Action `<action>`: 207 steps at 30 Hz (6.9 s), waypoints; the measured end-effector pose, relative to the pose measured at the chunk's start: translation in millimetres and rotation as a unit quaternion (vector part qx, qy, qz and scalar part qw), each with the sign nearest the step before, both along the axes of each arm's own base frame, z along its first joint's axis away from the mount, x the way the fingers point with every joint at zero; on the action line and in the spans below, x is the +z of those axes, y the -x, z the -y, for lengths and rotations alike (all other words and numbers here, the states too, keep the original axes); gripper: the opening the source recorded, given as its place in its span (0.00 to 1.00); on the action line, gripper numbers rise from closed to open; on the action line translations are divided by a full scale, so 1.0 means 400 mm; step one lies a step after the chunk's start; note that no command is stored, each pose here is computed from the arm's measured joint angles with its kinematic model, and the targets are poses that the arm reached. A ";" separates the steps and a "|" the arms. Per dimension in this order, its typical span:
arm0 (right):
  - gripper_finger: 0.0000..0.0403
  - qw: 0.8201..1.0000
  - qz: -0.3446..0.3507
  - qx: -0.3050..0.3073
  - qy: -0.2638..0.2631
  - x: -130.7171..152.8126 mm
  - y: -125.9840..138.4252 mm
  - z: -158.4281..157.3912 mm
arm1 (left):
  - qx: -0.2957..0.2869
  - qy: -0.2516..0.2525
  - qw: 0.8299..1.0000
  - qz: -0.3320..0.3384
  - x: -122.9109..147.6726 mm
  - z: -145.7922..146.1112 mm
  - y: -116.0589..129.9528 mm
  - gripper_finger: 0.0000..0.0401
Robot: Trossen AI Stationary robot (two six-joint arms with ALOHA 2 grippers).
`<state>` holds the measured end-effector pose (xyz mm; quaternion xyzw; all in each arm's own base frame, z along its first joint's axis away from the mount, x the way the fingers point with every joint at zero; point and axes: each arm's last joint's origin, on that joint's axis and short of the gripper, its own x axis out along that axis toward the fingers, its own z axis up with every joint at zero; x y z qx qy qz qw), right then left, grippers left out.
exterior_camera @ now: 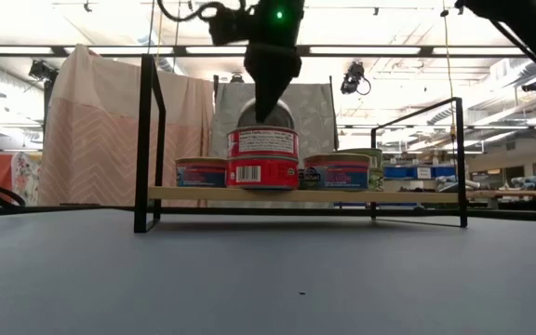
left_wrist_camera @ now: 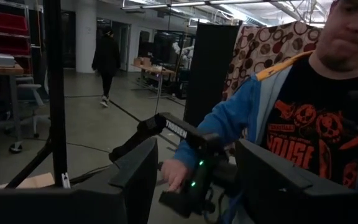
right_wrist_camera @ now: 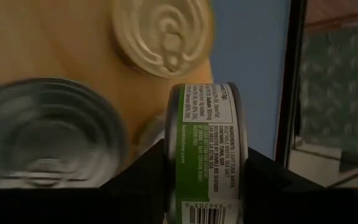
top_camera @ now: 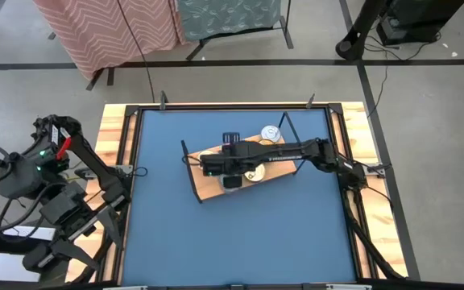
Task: Stack canned seafood by type on shelf
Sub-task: Stack the green tuna can on top of the green tuna can on the shelf
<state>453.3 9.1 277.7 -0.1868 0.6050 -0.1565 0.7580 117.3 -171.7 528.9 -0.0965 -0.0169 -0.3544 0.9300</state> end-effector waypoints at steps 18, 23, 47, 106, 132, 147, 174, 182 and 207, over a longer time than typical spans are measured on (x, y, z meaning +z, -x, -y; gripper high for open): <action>0.37 0.980 -0.012 -0.169 -0.109 0.009 0.047 0.136 | -0.023 -0.012 0.999 0.025 0.005 0.014 0.027 0.54; 0.37 0.980 -0.004 -0.170 -0.106 0.009 0.044 0.129 | -0.023 -0.014 0.999 0.024 0.005 0.014 0.026 0.54; 0.37 0.974 0.046 -0.201 -0.098 0.013 0.031 0.183 | -0.023 -0.016 0.999 0.023 0.004 0.014 0.027 0.54; 0.47 0.986 0.012 -0.146 -0.084 -0.066 0.017 0.090 | -0.024 -0.017 0.999 0.023 0.003 0.014 0.027 0.54; 0.50 0.987 0.006 -0.143 -0.070 -0.063 0.020 0.091 | -0.037 -0.017 0.999 0.024 0.003 0.016 0.028 0.54; 0.41 0.983 0.039 -0.156 -0.086 -0.059 0.009 0.094 | -0.037 -0.017 0.999 0.024 0.003 0.016 0.028 0.54; 0.38 0.981 0.043 -0.190 -0.010 -0.054 0.019 0.126 | -0.041 -0.024 0.998 0.032 0.003 0.016 0.029 0.54; 0.38 0.979 0.058 -0.196 -0.008 -0.062 0.012 0.137 | -0.041 -0.024 0.998 0.032 0.003 0.017 0.028 0.54; 0.38 0.979 0.079 -0.168 0.085 -0.094 0.000 0.064 | -0.047 -0.024 0.998 0.032 0.003 0.020 0.034 0.54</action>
